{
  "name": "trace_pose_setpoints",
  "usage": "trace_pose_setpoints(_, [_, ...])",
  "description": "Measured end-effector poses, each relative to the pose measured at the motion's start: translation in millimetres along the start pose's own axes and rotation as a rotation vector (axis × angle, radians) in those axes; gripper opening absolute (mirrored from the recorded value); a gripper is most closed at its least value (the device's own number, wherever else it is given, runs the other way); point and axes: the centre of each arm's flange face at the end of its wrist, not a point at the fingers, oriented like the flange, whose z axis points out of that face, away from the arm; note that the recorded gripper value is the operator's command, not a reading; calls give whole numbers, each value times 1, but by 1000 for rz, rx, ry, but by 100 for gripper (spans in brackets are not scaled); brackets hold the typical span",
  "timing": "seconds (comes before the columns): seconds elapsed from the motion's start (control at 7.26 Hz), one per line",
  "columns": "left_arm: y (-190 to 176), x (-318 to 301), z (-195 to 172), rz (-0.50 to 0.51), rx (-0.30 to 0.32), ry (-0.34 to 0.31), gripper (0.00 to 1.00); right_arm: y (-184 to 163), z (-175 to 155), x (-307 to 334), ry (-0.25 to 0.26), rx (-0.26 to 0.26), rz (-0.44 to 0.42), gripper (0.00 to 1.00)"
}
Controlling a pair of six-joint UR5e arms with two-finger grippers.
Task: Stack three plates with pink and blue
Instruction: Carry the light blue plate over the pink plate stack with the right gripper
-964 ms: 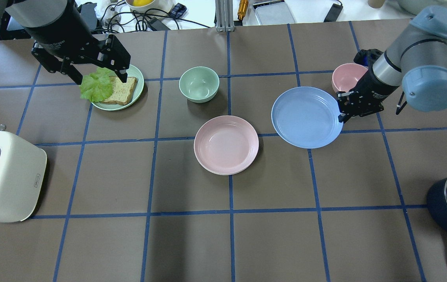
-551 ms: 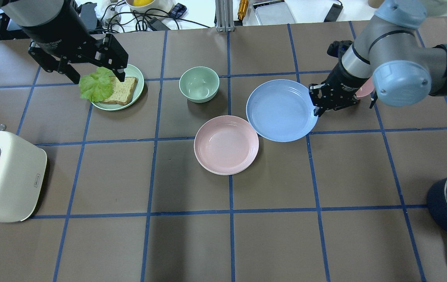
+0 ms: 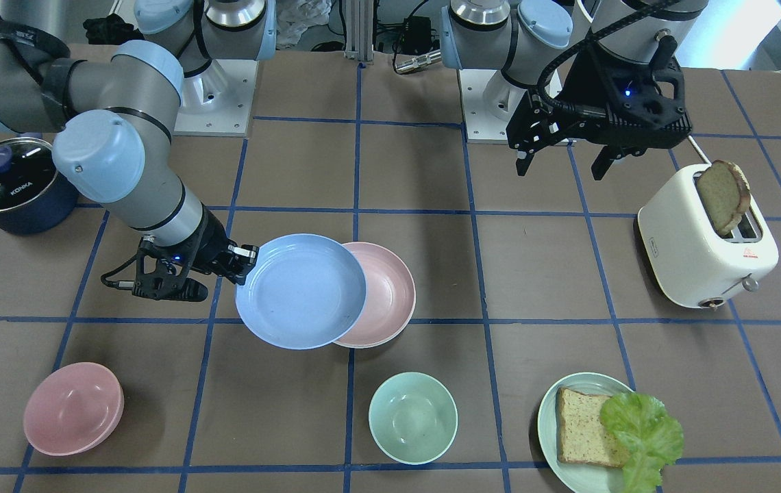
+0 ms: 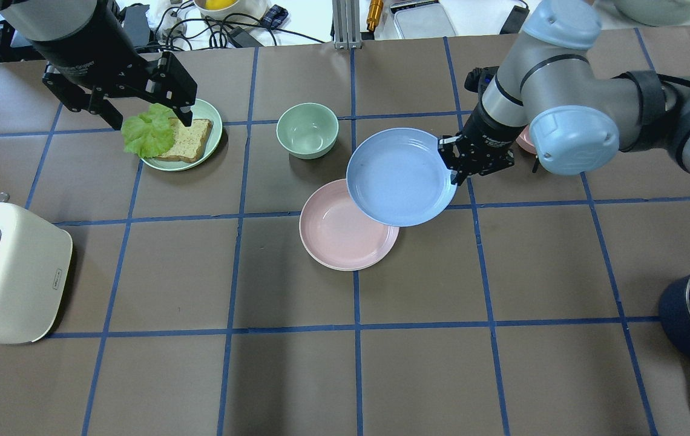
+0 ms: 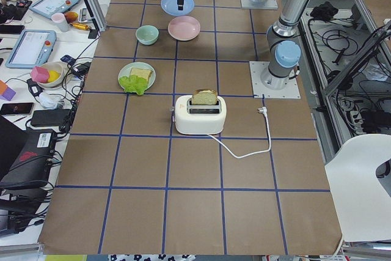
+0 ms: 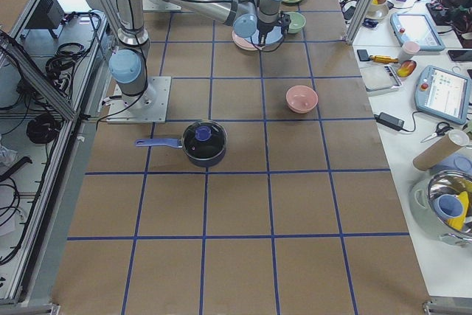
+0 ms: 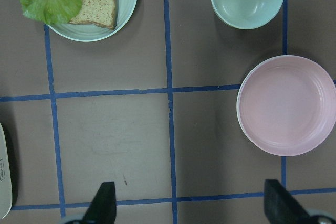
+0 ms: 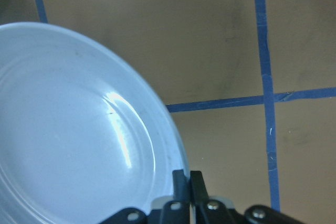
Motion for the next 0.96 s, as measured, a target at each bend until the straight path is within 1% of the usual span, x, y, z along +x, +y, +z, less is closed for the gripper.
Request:
trace_pose_setpoints(0.41, [0,0,0,0,0,0,100,9,10,-23,-2,-6,23,0])
trace_pose_setpoints(0.96, [0,0,0,-1,0,-1,100,18,35,-52,8,-16,51,0])
